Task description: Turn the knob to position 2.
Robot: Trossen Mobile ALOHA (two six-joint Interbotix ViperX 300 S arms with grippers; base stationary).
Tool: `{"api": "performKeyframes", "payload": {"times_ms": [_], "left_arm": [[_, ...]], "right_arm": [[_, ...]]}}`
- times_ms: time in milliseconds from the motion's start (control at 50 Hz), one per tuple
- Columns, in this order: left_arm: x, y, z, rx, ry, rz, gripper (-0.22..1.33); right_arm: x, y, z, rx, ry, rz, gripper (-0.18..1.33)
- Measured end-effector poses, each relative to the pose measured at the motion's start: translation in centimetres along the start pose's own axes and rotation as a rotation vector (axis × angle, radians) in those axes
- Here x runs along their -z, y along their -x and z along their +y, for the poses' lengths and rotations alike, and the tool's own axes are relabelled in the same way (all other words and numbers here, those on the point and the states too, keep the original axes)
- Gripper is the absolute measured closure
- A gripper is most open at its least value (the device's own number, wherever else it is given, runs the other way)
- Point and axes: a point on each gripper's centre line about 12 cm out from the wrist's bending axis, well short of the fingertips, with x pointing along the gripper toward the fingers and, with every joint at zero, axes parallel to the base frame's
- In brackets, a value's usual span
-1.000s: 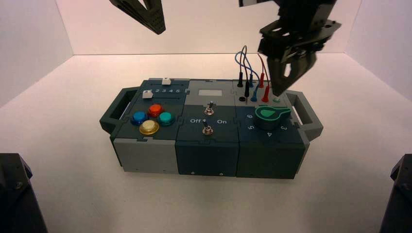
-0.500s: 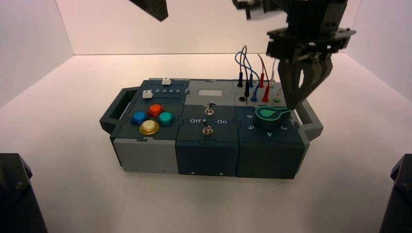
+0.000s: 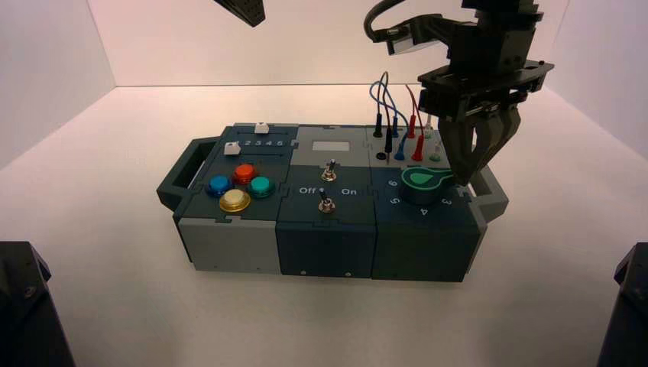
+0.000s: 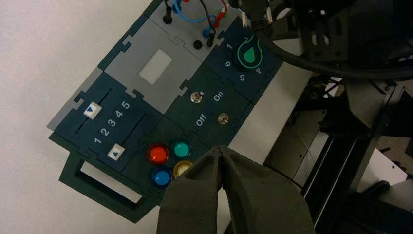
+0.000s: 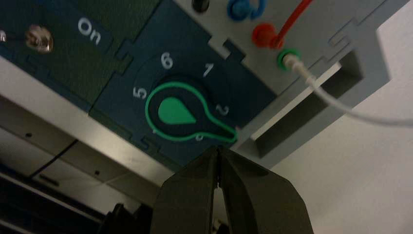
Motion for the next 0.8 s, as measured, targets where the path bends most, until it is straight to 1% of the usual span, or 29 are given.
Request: {"api": "performKeyframes", "payload": {"times_ms": [260, 600, 720, 800], "left_arm": [[0.0, 0.2, 0.0, -0.002, -0.002, -0.008, 1.28], [0.0, 0.7, -0.3, -0.007, -0.010, -0.023, 1.28], [-0.2, 0.8, -0.3, -0.010, -0.013, -0.030, 1.28], [-0.4, 1.0, -0.3, -0.013, -0.015, -0.038, 1.28]], "right_arm": [[-0.4, -0.1, -0.1, 0.005, 0.005, -0.051, 1.29], [-0.3, 0.0, -0.1, 0.008, 0.007, -0.046, 1.29], [0.4, 1.1, -0.1, 0.006, 0.002, -0.022, 1.29], [0.5, 2.4, 0.0, 0.003, -0.004, -0.048, 1.28]]}}
